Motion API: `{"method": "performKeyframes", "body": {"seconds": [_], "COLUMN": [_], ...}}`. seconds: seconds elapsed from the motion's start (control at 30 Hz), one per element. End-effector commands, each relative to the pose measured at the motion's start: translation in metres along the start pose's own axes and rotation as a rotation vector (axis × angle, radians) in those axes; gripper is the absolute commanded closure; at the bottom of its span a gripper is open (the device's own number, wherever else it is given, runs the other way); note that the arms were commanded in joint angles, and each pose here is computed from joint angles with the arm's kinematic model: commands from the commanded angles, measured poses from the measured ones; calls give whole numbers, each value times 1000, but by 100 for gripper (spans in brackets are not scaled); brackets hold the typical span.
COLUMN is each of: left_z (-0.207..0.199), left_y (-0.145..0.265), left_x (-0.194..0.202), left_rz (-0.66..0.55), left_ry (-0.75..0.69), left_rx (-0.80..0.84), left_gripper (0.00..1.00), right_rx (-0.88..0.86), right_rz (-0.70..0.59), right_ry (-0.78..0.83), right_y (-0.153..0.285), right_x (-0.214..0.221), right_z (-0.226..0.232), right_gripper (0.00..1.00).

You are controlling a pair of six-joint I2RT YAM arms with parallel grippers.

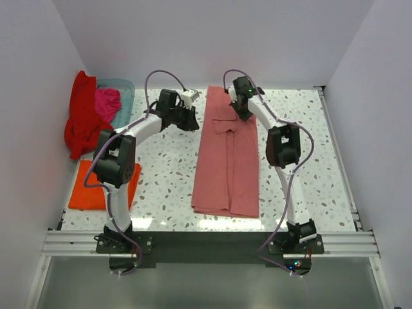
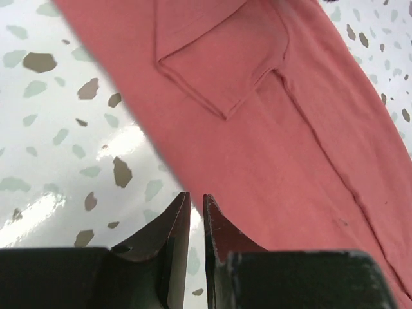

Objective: Fold and stack the t-shirts
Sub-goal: Fold the tshirt

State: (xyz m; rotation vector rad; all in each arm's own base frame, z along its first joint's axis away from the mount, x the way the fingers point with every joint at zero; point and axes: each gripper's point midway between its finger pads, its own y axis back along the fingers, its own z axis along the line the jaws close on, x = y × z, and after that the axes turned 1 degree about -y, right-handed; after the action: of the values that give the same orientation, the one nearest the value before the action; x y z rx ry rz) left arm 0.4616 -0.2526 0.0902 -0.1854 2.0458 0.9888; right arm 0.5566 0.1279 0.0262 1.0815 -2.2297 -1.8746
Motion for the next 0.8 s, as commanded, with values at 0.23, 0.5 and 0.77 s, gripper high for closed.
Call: {"method": "performKeyframes", "body": {"seconds": [0.23, 0.5, 0.77], "left_z": [24, 40, 63], "left_y": [-2, -38, -46], "left_x": [-35, -15, 27], "left_rz": [-71, 16, 159], "left_ry": [-3, 49, 34], "left_rx": [-88, -69, -139], "left_gripper": [81, 81, 83], "right_rx": [67, 13, -203], "right_rz": [-124, -249, -124], "right_ry": [97, -2, -9], "right_y": [-16, 67, 84], "right_x": [-44, -62, -10], "right_z": [33, 10, 27], "right_gripper": [82, 58, 58]}}
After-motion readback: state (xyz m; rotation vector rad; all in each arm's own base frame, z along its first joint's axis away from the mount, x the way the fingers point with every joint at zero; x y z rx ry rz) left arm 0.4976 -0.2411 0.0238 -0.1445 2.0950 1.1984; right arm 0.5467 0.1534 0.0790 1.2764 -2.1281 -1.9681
